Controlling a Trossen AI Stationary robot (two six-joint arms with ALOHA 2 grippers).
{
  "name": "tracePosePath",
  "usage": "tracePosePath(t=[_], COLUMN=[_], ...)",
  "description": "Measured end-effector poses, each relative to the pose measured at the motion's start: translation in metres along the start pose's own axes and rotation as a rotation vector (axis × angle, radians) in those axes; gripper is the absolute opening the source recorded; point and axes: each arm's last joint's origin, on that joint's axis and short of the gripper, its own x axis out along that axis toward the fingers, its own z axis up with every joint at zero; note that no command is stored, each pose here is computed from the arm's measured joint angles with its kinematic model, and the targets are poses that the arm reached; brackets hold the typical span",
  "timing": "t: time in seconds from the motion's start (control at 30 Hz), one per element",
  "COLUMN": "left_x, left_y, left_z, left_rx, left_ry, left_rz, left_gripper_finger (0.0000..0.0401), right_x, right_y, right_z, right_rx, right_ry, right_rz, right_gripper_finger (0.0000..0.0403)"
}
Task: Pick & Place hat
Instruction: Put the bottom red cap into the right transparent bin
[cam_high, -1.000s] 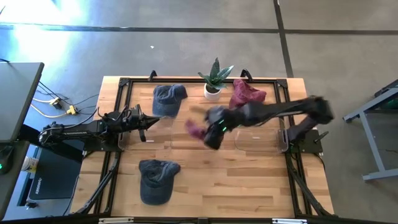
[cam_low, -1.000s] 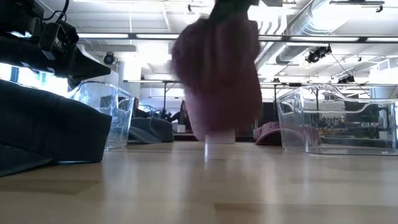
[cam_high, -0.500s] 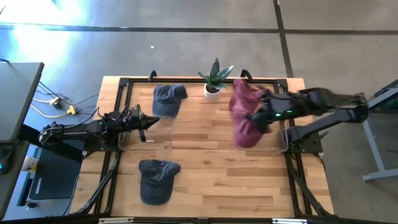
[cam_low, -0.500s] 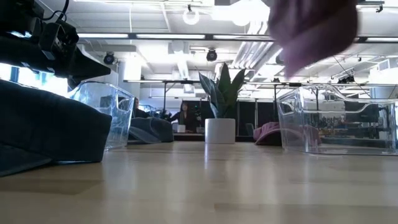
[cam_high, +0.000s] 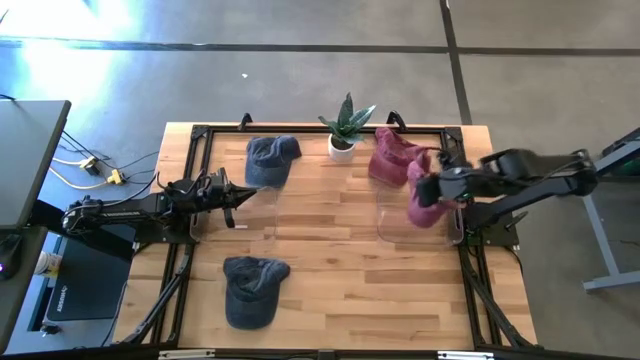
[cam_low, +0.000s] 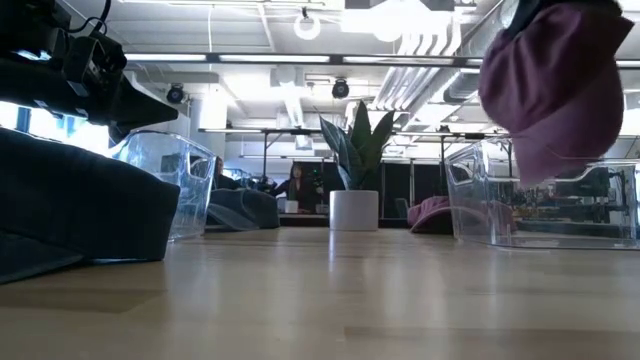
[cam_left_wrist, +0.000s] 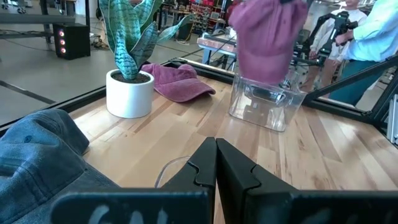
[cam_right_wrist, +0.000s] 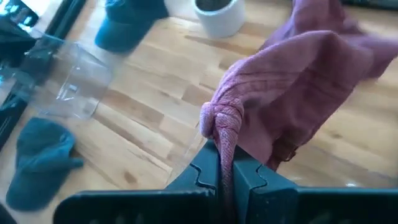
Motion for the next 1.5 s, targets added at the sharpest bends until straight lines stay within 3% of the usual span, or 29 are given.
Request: tracePosePath(t=[0.17,0.33,0.63,0.83,1.07,1.27,1.4,1.5], left_x=[0.0,0.0,0.0,0.0,0.0,0.0,0.0,0.0], left_y=[0.0,0.0,0.0,0.0,0.0,0.0,0.0,0.0], left_z=[0.0,0.0,0.0,0.0,0.0,0.0,0.0,0.0], left_rx=[0.0,0.0,0.0,0.0,0.0,0.0,0.0,0.0], left_ry=[0.0,0.0,0.0,0.0,0.0,0.0,0.0,0.0], left_rz=[0.0,0.0,0.0,0.0,0.0,0.0,0.0,0.0], left_gripper_finger=[0.0001,0.0001,0.0001,0.0001,0.0001,0.0001,0.0001,0.0001], right_x=[0.038,0.058,0.082,0.087,0.071,0.041,0.029,0.024], right_y=[0.005,-0.006,-0.031,-0.042,-0.042,-0.03,-0.021,-0.012], right_z=[-0.02,-0.044,-0.091,-0.103,-0.091,-0.074,-0.07,-0.071], right_rx=[0.041,0.039,-0.014,-0.008,-0.045,-0.159,-0.291,-0.419], right_ry=[-0.039,-0.067,0.101,0.22,0.207,0.318,0.462,0.558], right_rz=[0.053,-0.008,-0.077,-0.139,-0.206,-0.141,-0.037,0.103], right_gripper_finger=[0.0003,0.0005,0.0011,0.007,0.0167,0.0182,0.0178,0.016])
